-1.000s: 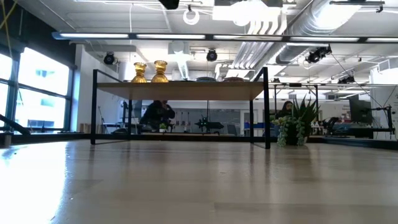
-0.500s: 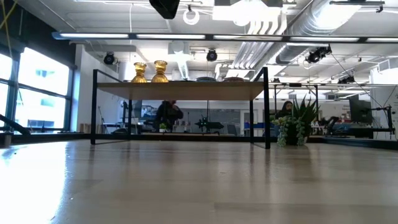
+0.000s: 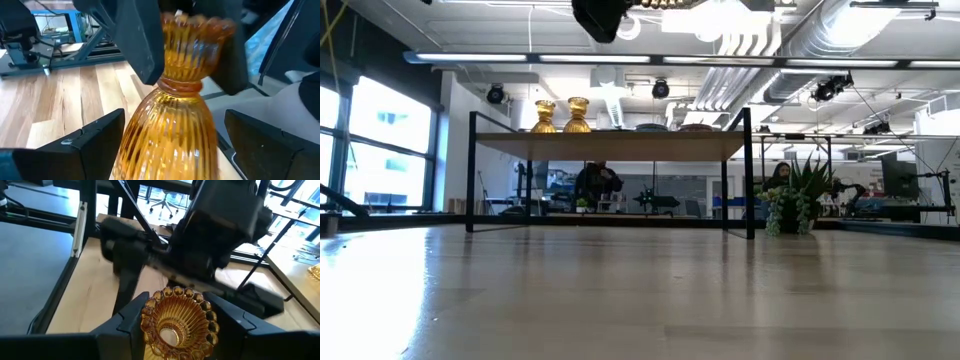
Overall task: Pick & Place candle stick holders
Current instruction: Put the yellow candle holder on the shelf
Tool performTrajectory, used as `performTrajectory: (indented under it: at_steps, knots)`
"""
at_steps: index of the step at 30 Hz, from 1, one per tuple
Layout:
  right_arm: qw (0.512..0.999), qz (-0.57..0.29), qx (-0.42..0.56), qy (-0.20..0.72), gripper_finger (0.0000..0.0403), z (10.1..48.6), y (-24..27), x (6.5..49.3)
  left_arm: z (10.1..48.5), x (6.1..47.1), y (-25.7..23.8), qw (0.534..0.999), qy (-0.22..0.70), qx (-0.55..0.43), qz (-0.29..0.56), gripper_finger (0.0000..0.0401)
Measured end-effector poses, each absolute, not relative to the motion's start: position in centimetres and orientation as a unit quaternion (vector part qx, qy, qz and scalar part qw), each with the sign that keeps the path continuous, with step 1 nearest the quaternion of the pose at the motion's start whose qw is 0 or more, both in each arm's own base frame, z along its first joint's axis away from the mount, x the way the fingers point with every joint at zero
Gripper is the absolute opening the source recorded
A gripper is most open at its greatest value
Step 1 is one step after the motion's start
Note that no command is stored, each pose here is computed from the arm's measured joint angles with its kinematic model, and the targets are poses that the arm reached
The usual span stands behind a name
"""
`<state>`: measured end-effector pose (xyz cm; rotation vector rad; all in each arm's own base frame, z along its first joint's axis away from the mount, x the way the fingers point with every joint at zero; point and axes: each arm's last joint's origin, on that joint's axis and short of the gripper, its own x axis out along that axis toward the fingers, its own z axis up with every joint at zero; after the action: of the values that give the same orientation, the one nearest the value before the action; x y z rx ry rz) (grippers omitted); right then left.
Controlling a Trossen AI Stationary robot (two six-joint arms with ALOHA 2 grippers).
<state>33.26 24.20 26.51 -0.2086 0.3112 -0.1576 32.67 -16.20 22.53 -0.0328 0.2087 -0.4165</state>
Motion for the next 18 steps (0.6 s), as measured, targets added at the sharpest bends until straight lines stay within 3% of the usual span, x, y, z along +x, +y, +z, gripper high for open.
performTrajectory:
  at_steps: [11, 18]
  knots:
    - [0.981, -0.072, -0.106, 0.148, 0.0154, 26.7, 24.4, 33.2, 22.8, 34.7, -17.2, 0.969, 0.126, 0.016, -0.213, 0.0333]
    - [0.981, -0.068, -0.107, 0.146, 0.0154, 26.7, 24.7, 33.0, 23.0, 34.8, -17.3, 0.967, 0.135, 0.034, -0.213, 0.0268]
